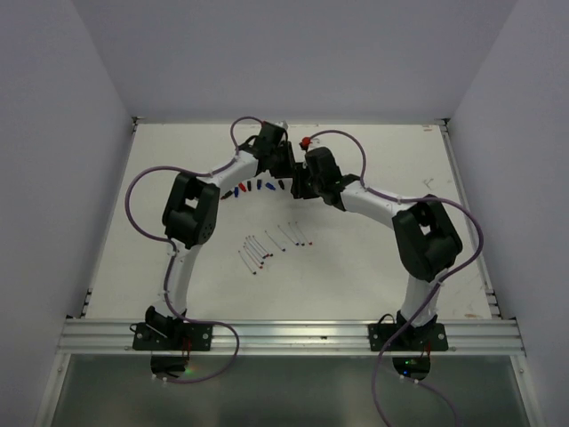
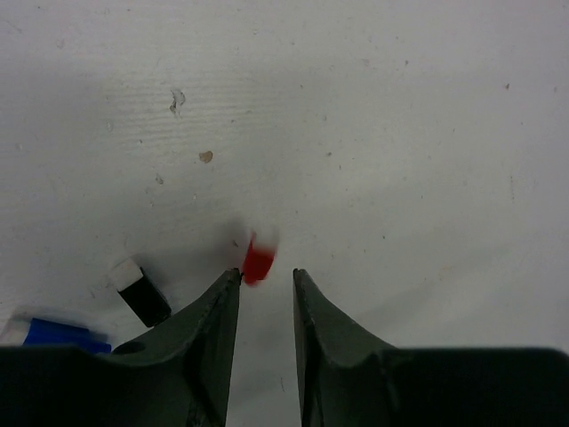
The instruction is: Open the pen caps
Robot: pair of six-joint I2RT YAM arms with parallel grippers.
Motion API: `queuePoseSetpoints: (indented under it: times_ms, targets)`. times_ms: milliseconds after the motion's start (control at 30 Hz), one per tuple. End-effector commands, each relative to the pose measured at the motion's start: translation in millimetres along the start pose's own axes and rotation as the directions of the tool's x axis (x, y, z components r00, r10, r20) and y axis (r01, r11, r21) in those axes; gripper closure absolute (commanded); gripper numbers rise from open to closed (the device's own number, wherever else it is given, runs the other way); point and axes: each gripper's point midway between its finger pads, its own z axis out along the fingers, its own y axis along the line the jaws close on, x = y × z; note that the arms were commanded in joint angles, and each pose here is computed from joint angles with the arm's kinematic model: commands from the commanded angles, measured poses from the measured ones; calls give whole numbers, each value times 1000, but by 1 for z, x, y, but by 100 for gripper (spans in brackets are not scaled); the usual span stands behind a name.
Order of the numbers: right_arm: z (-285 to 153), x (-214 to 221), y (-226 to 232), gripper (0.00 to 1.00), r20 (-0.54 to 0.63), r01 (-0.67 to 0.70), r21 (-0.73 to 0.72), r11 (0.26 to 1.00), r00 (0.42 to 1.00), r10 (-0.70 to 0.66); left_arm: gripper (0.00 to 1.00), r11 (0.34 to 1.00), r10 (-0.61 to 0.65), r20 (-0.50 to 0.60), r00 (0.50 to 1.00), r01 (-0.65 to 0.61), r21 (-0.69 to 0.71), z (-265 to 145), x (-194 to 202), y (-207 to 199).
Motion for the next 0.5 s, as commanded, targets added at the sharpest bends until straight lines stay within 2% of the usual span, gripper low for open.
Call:
queuePoseSetpoints:
  times_ms: [0, 233, 367, 467]
  targets:
    - [8, -15, 5, 57, 30, -110, -19, 994, 993, 111, 66, 1000, 3, -6, 1000, -3, -12, 5, -1, 2]
    - [17, -13, -12, 57, 45, -212, -25, 977, 976, 213, 61, 1000, -6, 2, 1000, 6, -5, 4, -1, 8]
    - [17, -12, -49, 57, 54, -286, 32, 958, 957, 285, 61, 999, -3, 54, 999, 1, 36, -14, -14, -2]
    - [14, -20, -70, 57, 68, -278, 76, 958, 960, 273, 60, 998, 14, 92, 996, -20, 59, -30, -26, -13]
